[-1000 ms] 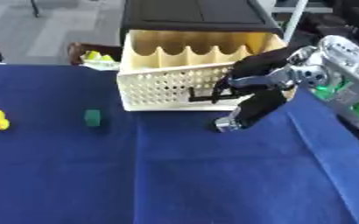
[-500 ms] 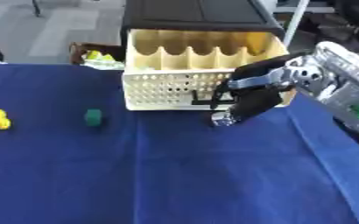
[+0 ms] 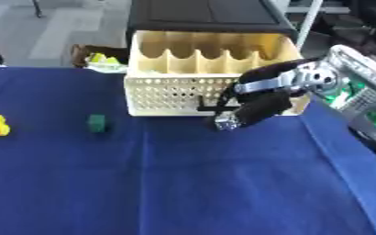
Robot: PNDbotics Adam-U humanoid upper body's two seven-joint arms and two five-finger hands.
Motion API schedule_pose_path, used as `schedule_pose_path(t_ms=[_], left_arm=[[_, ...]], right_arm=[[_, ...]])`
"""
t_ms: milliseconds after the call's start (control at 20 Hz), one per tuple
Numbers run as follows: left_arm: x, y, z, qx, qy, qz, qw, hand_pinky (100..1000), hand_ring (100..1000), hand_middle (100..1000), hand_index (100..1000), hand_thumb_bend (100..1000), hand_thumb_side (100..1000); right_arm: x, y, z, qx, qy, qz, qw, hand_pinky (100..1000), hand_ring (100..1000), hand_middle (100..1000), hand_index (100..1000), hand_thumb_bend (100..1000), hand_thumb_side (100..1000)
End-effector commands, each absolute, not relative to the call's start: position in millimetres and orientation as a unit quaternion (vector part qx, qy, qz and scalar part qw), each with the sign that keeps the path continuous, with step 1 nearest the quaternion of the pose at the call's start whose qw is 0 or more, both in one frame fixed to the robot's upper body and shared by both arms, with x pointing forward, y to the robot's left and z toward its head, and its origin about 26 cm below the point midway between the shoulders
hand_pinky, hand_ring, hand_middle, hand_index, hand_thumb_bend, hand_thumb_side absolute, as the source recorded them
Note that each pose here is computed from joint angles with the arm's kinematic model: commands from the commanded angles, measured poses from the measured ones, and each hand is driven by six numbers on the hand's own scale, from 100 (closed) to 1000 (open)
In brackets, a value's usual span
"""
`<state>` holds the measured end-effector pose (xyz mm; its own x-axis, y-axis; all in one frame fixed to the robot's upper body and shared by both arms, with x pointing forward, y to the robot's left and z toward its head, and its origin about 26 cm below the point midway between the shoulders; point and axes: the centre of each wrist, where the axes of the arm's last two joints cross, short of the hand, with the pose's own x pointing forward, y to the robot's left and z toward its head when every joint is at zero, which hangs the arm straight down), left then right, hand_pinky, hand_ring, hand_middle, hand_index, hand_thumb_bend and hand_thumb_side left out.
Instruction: Pick up objects from table and place into drawer.
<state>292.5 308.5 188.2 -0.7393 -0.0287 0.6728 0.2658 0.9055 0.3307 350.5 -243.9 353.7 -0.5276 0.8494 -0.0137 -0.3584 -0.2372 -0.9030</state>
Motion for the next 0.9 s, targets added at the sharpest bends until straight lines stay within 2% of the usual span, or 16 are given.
schedule_pose_path(t_ms=[50,350,400,550,650,800,900], left_arm=[[290,307,196,-0.065,-0.912,-0.216,0.342,423,599,526,789,100,830],[290,307,196,-0.064,-0.911,-0.218,0.343,422,599,526,789,100,833],[290,307,196,-0.064,-0.911,-0.218,0.343,422,599,526,790,100,833],[290,307,196,-0.064,-0.911,-0.219,0.344,422,600,527,790,100,838],[290,307,196,-0.064,-0.91,-0.219,0.345,422,600,527,791,100,839],[290,307,196,-0.064,-0.91,-0.221,0.345,423,601,527,792,100,841],[290,307,196,-0.064,-0.909,-0.222,0.346,423,601,527,793,100,845]], right_arm=[[343,-246,368,-0.275,-0.472,0.736,0.401,204,100,100,860,301,980],[346,-248,372,-0.286,-0.473,0.735,0.392,199,100,100,877,328,966],[346,-248,371,-0.285,-0.472,0.737,0.391,190,100,100,885,373,924],[348,-248,367,-0.276,-0.469,0.748,0.38,161,100,100,897,427,870],[350,-250,364,-0.272,-0.465,0.755,0.373,157,100,100,902,423,882],[352,-252,363,-0.273,-0.462,0.764,0.359,188,100,100,920,362,860],[354,-254,361,-0.274,-0.459,0.769,0.351,196,100,100,926,379,834]])
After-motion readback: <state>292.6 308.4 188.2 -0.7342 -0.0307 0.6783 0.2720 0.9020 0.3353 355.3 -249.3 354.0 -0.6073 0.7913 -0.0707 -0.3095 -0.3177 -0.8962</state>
